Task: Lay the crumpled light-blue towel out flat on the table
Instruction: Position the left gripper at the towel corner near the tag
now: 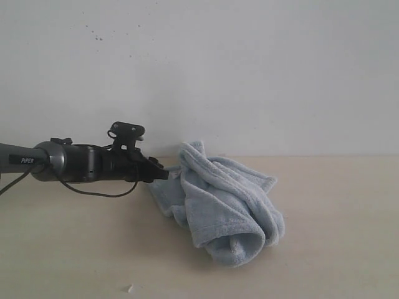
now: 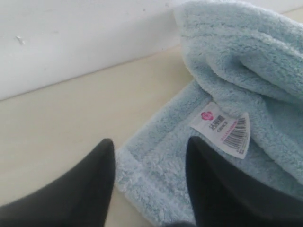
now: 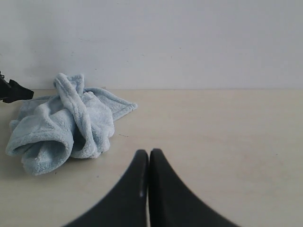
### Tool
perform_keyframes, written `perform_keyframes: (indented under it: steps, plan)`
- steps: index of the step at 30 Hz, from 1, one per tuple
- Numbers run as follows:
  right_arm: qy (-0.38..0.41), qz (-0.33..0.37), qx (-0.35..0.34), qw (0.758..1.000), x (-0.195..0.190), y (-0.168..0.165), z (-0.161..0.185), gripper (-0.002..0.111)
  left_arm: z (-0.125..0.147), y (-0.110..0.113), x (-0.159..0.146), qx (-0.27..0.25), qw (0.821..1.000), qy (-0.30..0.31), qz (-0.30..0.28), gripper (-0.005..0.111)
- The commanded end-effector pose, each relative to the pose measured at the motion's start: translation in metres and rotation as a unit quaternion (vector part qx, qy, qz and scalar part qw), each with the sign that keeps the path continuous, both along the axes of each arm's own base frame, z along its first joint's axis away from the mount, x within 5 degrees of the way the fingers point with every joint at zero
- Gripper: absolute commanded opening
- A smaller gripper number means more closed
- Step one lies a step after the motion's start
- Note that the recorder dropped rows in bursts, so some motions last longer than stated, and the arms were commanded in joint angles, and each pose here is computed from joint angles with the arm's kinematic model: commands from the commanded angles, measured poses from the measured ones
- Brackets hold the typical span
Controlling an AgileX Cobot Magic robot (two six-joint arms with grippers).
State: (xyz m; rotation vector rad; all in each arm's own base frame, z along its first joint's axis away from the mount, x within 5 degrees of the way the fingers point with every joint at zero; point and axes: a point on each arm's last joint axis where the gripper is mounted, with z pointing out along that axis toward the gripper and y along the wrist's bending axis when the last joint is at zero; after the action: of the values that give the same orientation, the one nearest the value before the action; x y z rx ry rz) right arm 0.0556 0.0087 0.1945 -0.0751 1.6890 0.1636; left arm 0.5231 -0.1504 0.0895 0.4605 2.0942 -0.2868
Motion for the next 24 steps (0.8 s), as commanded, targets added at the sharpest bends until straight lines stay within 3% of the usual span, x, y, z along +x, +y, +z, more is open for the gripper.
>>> perform_keyframes:
  steps: [1, 7, 12, 15, 18, 22, 24]
  plan:
    - [-0.007, -0.001, 0.001, 1.0, 0.0, 0.0, 0.001, 0.0, -0.006, -0.008, -0.002, 0.034, 0.999, -0.004, 0.0, 0.026]
    - [-0.007, -0.001, 0.001, 1.0, 0.0, 0.0, 0.001, 0.0, -0.006, -0.008, -0.002, 0.034, 0.999, -0.004, 0.0, 0.004]
    - [-0.007, -0.001, 0.001, 1.0, 0.0, 0.0, 0.001, 0.0, 0.015, -0.02, -0.005, -0.012, 0.998, -0.023, -0.058, 0.004]
    - [-0.007, -0.001, 0.001, 1.0, 0.0, 0.0, 0.001, 0.0, 0.043, -0.028, -0.009, -0.083, 0.993, -0.025, -0.079, 0.004]
    - [-0.007, -0.001, 0.001, 1.0, 0.0, 0.0, 0.001, 0.0, 0.062, -0.031, -0.013, -0.172, 0.983, 0.027, -0.056, 0.004]
    - [-0.007, -0.001, 0.001, 1.0, 0.0, 0.0, 0.001, 0.0, 0.066, -0.021, -0.011, -0.158, 0.985, 0.048, -0.049, 0.006]
    - [-0.007, -0.001, 0.001, 1.0, 0.0, 0.0, 0.001, 0.0, 0.067, -0.015, -0.008, -0.146, 0.987, 0.043, -0.041, 0.017]
